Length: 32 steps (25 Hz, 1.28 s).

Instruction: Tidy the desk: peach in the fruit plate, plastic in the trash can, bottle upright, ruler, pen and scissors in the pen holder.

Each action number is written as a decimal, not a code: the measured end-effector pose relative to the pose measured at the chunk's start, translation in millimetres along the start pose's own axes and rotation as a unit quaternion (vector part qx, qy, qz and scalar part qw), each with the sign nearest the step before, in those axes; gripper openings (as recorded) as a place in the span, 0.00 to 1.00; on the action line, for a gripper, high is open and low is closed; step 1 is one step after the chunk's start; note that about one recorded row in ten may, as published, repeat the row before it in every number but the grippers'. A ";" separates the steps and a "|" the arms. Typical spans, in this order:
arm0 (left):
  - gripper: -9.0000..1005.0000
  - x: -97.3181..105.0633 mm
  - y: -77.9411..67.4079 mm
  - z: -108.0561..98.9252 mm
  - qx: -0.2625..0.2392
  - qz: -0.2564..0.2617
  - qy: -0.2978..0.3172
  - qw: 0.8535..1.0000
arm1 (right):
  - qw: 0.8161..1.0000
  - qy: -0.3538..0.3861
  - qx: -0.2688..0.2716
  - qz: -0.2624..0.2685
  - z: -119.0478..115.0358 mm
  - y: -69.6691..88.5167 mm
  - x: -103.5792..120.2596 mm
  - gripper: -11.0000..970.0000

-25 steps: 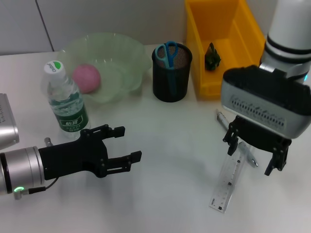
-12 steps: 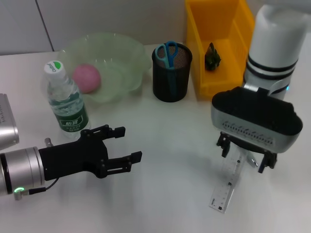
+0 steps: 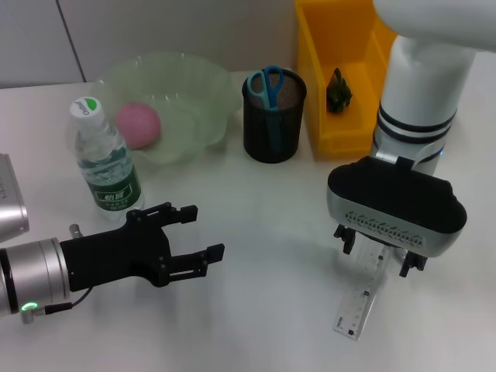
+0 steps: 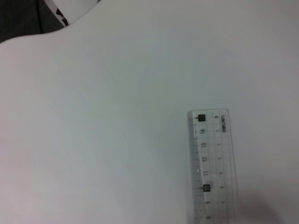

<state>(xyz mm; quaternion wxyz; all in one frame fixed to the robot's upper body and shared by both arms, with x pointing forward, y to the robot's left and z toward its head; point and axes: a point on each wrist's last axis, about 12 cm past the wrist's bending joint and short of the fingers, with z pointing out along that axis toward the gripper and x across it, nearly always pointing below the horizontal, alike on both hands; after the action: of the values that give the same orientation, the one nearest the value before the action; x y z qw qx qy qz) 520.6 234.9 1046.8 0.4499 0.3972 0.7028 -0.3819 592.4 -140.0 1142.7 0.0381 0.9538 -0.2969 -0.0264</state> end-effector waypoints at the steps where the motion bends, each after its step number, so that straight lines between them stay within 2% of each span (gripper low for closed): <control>1: 0.81 0.4 0.0 -0.2 -0.001 -0.001 0.000 1.000 | 1.000 0.001 0.001 -0.001 0.9 -1.0 -0.4 0.84; 16: 0.81 2.2 -0.7 -0.8 -0.002 -0.003 0.001 1.000 | 1.000 0.017 0.005 -0.005 11.5 -5.3 -1.5 0.84; 32: 0.81 2.3 -0.8 -1.2 -0.002 -0.004 0.001 1.000 | 0.999 0.025 0.011 0.016 15.6 -4.3 -1.9 0.84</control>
<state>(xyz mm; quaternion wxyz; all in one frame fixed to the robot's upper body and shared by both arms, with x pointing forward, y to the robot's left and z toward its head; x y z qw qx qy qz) 518.8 236.1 1045.1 0.4486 0.3939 0.7053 -0.3822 592.1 -136.2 1126.7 0.0356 0.9496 -0.3113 0.0018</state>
